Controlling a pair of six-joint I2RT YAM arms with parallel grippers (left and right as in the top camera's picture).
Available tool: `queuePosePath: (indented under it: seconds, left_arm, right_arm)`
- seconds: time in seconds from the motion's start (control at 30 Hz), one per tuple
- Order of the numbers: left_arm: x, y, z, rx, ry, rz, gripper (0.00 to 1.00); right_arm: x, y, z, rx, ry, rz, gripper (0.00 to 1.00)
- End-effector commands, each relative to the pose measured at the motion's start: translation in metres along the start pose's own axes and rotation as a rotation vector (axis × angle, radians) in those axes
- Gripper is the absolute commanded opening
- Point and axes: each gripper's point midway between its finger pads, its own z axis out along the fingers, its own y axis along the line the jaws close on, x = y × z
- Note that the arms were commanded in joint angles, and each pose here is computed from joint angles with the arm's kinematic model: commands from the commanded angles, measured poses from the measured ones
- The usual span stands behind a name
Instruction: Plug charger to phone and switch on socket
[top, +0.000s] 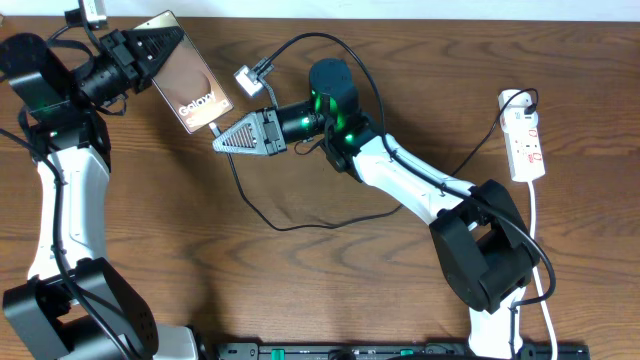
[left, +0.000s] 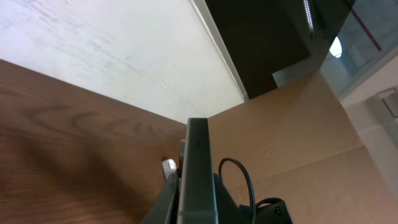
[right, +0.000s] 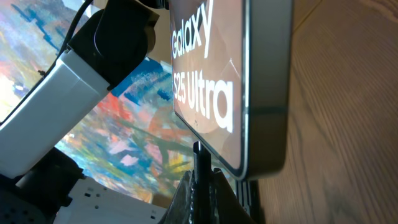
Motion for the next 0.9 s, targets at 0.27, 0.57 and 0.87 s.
queuePosePath:
  seconds: [0.27, 0.57, 0.87]
  left_arm:
    - [0.0019, -0.0063, 0.0015, 0.016, 0.016, 0.031, 0.07]
    - [0.0019, -0.0063, 0.0015, 0.016, 0.016, 0.031, 0.07]
    - [0.0018, -0.0062, 0.0015, 0.016, 0.016, 0.031, 0.07]
  right_arm:
    - [-0.0077, 0.0024, -0.006, 0.005, -0.021, -0.014, 0.01]
    - [-0.0095, 0.0011, -0.0116, 0.007, -0.022, -0.015, 0.01]
    - [-0.0097, 0.0006, -0.0128, 0.008, -0.022, -0.013, 0.01]
